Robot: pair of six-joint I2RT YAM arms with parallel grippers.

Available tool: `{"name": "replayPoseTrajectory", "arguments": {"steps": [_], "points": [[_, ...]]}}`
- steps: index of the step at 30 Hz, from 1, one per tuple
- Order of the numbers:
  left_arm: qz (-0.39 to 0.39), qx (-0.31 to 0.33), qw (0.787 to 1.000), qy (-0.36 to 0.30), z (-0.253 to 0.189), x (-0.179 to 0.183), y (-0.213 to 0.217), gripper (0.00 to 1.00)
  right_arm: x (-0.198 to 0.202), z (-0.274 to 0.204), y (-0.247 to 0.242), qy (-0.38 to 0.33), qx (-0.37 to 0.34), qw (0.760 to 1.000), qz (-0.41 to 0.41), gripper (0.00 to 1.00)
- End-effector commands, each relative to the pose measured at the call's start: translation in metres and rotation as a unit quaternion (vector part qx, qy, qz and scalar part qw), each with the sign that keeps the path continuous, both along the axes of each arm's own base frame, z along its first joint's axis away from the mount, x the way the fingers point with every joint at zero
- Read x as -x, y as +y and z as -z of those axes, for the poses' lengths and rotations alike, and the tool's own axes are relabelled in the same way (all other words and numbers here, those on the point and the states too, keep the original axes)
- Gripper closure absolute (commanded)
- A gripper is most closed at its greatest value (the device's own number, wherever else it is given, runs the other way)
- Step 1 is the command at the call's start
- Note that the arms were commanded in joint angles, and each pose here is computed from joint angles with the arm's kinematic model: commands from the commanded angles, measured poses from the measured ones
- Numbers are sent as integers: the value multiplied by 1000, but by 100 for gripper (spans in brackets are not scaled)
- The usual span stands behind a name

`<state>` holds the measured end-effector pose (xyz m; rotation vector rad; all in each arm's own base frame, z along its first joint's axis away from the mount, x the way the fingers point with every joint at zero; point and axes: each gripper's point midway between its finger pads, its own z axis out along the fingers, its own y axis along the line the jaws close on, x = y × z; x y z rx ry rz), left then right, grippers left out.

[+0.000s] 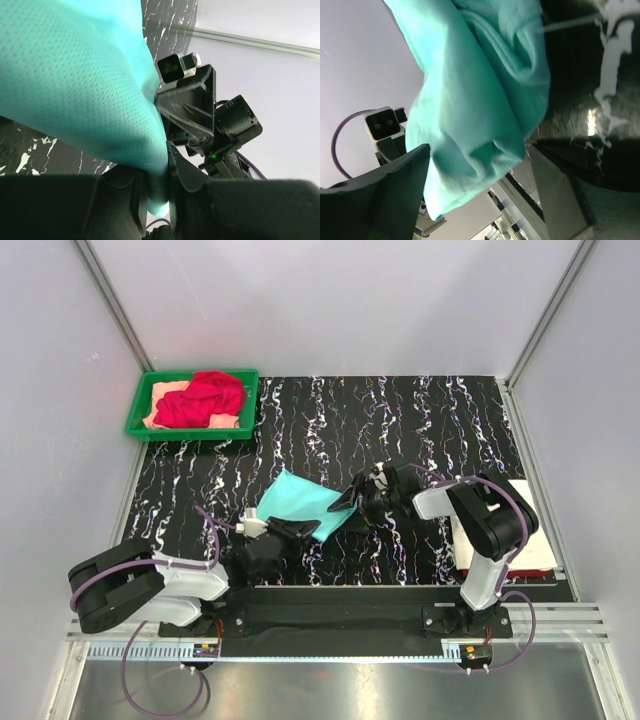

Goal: Fold and stack the t-shirts
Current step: Neatly place the folded tshirt to the corner

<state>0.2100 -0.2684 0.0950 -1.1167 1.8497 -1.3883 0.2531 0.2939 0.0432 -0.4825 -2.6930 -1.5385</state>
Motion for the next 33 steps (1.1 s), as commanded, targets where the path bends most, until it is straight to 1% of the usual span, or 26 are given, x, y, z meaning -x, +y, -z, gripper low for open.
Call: {"name": "replayPoseTrajectory", "arguments": {"steps": [1, 2, 4, 6, 7, 10, 11, 13, 15, 16, 17, 18, 20, 21, 23, 24, 25, 26, 27, 28, 29, 30, 32, 33], "points": [[8, 11, 1000, -12, -12, 0, -3, 79, -27, 9, 2, -9, -6, 998, 63, 18], [8, 8, 1000, -11, -10, 0, -3, 79, -30, 10, 1, -9, -7, 997, 71, 21], [7, 9, 1000, -11, -11, -1, -3, 79, -35, 12, -1, -6, -3, 996, 85, 31], [9, 7, 1000, -10, -10, -1, -3, 80, -40, 12, -5, -8, 2, 995, 103, 33], [10, 5, 1000, -8, -8, 0, -2, 80, -42, 16, -10, -5, 15, 993, 116, 36], [10, 7, 1000, -7, -8, 0, -2, 80, -45, 17, -17, -5, 26, 991, 134, 38], [10, 7, 1000, -7, -7, 1, -1, 80, -47, 19, -19, -6, 31, 990, 141, 41], [11, 8, 1000, -5, -6, 2, 0, 80, -48, 22, -21, -7, 39, 989, 142, 43], [11, 9, 1000, -4, -5, 2, 0, 80, -51, 25, -20, -14, 44, 989, 137, 47], [12, 9, 1000, -5, -6, 2, 0, 80, -51, 31, -20, -11, 50, 989, 137, 48], [12, 10, 1000, -4, -6, 3, 0, 80, -55, 31, -20, -23, 51, 989, 137, 48], [14, 11, 1000, -5, -7, 3, 0, 80, -56, 32, -20, -25, 53, 989, 137, 54], [16, 11, 1000, -6, -8, 3, -1, 80, -61, 34, -21, -41, 56, 988, 138, 62], [20, 10, 1000, -7, -8, 4, -2, 80, -64, 33, -20, -48, 56, 988, 137, 74], [28, 10, 1000, -4, -8, 6, -4, 79, -71, 30, -19, -71, 62, 987, 130, 91], [32, 4, 999, 1, -5, 7, -4, 77, -73, 29, -20, -77, 68, 986, 129, 97], [36, 8, 999, 0, -8, 9, -5, 69, -75, 25, -22, -88, 82, 985, 126, 100], [46, 8, 999, 7, -8, 12, -7, 56, -77, 22, -24, -95, 92, 983, 125, 100], [51, -23, 998, 31, 6, 17, -2, 36, -81, 9, -26, -111, 98, 981, 127, 100], [58, -32, 997, 35, 1, 18, -6, 29, -79, 12, -36, -100, 134, 977, 130, 100], [67, -36, 997, 35, -7, 21, -5, 22, -80, 8, -41, -105, 153, 973, 135, 100], [76, -92, 992, 47, 8, 27, 4, 15, -83, -7, -47, -121, 164, 969, 143, 100], [93, -116, 988, 32, -8, 26, 3, 14, -84, -9, -66, -122, 223, 954, 158, 100], [105, -158, 982, 27, -5, 27, 12, 14, -86, -14, -73, -127, 240, 948, 165, 100]]}}
